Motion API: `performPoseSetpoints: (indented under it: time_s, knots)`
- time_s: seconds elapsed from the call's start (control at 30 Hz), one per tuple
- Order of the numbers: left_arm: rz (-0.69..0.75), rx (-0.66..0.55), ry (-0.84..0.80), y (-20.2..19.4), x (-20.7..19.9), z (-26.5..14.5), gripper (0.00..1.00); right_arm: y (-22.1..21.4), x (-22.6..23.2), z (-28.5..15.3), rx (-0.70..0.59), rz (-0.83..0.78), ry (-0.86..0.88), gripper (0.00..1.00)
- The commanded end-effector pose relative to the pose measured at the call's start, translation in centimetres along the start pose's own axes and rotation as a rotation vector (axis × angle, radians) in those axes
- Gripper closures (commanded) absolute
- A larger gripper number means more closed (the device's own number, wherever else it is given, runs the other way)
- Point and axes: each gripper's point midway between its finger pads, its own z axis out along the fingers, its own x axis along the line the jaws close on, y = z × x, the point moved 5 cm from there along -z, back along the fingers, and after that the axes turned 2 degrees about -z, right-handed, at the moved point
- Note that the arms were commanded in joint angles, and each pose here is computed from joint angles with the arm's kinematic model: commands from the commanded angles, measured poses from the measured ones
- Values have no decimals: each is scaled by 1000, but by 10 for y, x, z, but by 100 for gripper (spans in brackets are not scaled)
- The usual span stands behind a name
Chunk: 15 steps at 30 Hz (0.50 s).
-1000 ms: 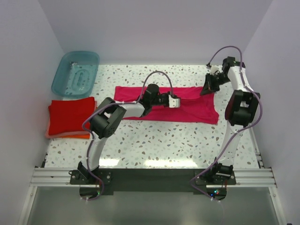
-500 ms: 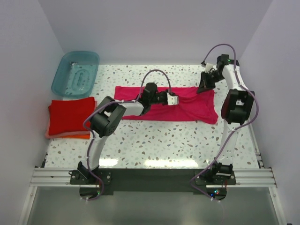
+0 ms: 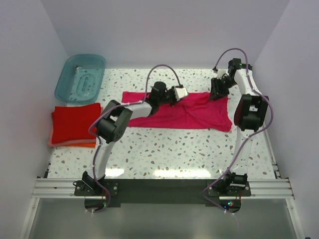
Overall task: Fold and stack the t-shirts
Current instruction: Fold the tshirt
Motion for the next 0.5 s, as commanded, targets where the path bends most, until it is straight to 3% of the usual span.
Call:
performPoseSetpoints:
  time_s: [0.0,0.17,0.3,0.47]
  knots:
    - [-249,75,107,14,49,-26,63,3,2,-48,-51,-45,-79,60]
    - [-440,203,114,12,67,-82,50,-51,3,-69,87,-63,-103,60]
    - [-552,411,34,-5,59,-139,48,-86,2,-73,163,-105,-139,60]
    - [-623,503,-123,-18,42,-187,40,-118,-3,-63,261,-129,-151,61]
